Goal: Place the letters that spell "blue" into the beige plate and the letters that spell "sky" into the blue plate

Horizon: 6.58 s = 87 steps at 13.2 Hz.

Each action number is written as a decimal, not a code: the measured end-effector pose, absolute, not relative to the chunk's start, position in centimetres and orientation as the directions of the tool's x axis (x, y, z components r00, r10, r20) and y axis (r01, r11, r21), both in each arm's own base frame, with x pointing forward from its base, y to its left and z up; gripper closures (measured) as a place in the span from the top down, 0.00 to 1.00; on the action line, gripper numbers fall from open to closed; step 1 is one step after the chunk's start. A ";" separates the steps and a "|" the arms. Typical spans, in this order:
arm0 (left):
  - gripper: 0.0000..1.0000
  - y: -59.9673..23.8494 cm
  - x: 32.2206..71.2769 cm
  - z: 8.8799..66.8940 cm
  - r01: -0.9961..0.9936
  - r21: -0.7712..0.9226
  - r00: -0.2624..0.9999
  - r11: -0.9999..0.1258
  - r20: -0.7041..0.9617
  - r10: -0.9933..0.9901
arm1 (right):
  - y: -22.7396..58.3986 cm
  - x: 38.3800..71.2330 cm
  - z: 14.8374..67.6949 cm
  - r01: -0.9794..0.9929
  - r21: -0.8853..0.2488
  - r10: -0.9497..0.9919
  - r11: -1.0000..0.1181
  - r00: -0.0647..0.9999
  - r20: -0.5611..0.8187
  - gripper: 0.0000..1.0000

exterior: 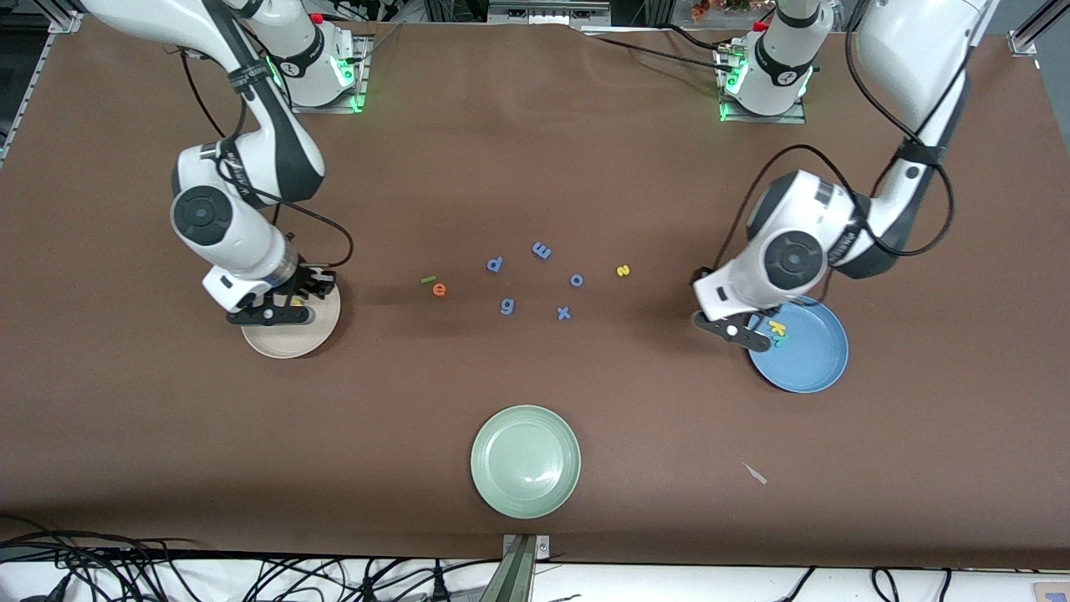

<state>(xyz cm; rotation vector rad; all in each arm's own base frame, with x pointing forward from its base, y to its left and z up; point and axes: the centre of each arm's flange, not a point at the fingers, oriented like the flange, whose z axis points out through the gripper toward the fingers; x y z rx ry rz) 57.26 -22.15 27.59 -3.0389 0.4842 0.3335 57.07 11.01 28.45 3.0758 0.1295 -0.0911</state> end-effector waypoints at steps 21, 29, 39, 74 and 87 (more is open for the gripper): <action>0.52 -34.4 49.7 17.0 0.114 0.011 0.966 -0.993 -0.234 0.109 | 26.6 50.3 18.3 -0.321 -0.115 -0.315 -0.940 0.947 -0.071 0.76; 0.28 -34.5 49.5 17.0 0.119 0.005 0.967 -0.993 -0.227 0.115 | 26.3 49.0 17.1 -0.308 -0.127 -0.303 -0.943 0.951 -0.053 0.73; 0.28 -27.8 55.5 28.1 0.007 -0.203 0.983 -0.979 -0.180 0.044 | 26.8 49.0 17.1 -0.302 -0.155 -0.300 -0.941 0.953 -0.033 0.23; 1.00 -5.9 58.3 59.4 0.056 -0.011 0.998 -0.998 0.023 0.056 | 33.1 50.9 17.6 -0.175 -0.042 -0.177 -0.984 0.983 0.043 0.67; 1.00 -5.3 55.3 59.1 0.051 -0.029 0.999 -0.998 -0.004 0.051 | 32.0 51.9 18.5 -0.099 -0.006 -0.099 -0.995 0.992 0.082 0.28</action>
